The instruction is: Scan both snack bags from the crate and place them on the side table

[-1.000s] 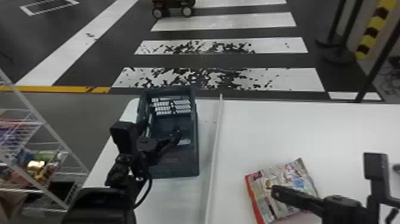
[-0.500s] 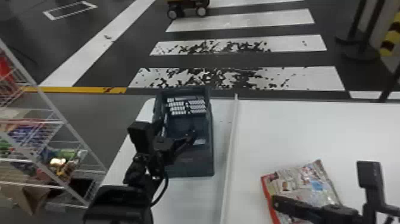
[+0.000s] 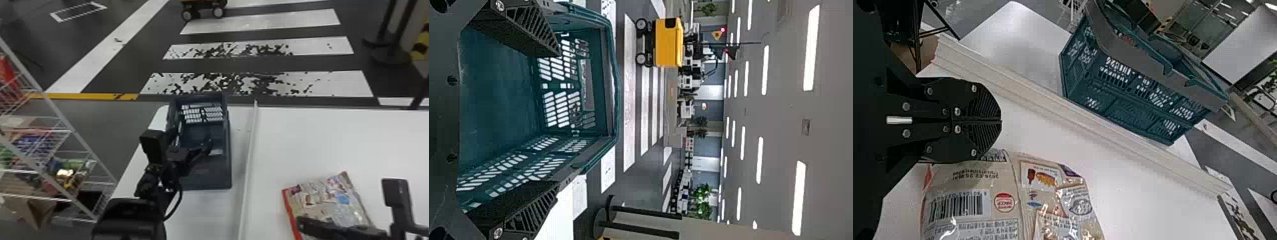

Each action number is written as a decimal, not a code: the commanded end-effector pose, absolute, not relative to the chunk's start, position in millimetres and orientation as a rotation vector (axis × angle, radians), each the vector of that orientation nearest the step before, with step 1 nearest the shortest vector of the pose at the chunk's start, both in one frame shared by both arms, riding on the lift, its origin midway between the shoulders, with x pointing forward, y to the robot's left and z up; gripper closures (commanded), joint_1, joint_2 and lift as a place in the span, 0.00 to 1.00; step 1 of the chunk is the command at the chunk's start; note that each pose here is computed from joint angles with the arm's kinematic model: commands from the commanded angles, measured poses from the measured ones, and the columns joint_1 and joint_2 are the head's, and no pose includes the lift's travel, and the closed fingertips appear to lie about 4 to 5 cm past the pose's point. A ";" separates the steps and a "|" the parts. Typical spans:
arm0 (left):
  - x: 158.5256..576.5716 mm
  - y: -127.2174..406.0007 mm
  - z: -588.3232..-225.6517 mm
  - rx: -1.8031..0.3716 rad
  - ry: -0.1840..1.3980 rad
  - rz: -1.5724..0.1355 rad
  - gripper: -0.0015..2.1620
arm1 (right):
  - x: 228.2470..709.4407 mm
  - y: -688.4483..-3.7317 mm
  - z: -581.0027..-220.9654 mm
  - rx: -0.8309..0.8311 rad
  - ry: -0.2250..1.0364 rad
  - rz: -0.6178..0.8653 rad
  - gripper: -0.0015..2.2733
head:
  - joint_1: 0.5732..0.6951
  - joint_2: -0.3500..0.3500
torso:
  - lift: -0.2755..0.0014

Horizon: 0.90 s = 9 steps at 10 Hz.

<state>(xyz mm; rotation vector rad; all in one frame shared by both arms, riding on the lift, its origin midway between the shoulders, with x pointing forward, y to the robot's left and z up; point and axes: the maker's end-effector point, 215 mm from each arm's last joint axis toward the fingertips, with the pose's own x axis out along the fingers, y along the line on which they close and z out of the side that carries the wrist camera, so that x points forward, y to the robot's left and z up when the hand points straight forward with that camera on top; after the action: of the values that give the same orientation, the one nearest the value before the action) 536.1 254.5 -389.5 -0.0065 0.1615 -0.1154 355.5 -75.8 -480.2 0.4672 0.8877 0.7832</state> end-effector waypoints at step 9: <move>536.1 254.7 -389.4 -0.009 0.161 -0.118 0.04 | 387.3 -160.3 -498.0 0.406 0.897 0.594 0.98 | 1.00 0.69 | 0.64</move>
<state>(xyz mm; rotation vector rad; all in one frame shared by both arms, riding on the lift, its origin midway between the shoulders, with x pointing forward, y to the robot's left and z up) 536.2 254.7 -389.4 -0.0080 0.1614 -0.1176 385.0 -157.2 -498.4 0.4042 0.9006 0.6020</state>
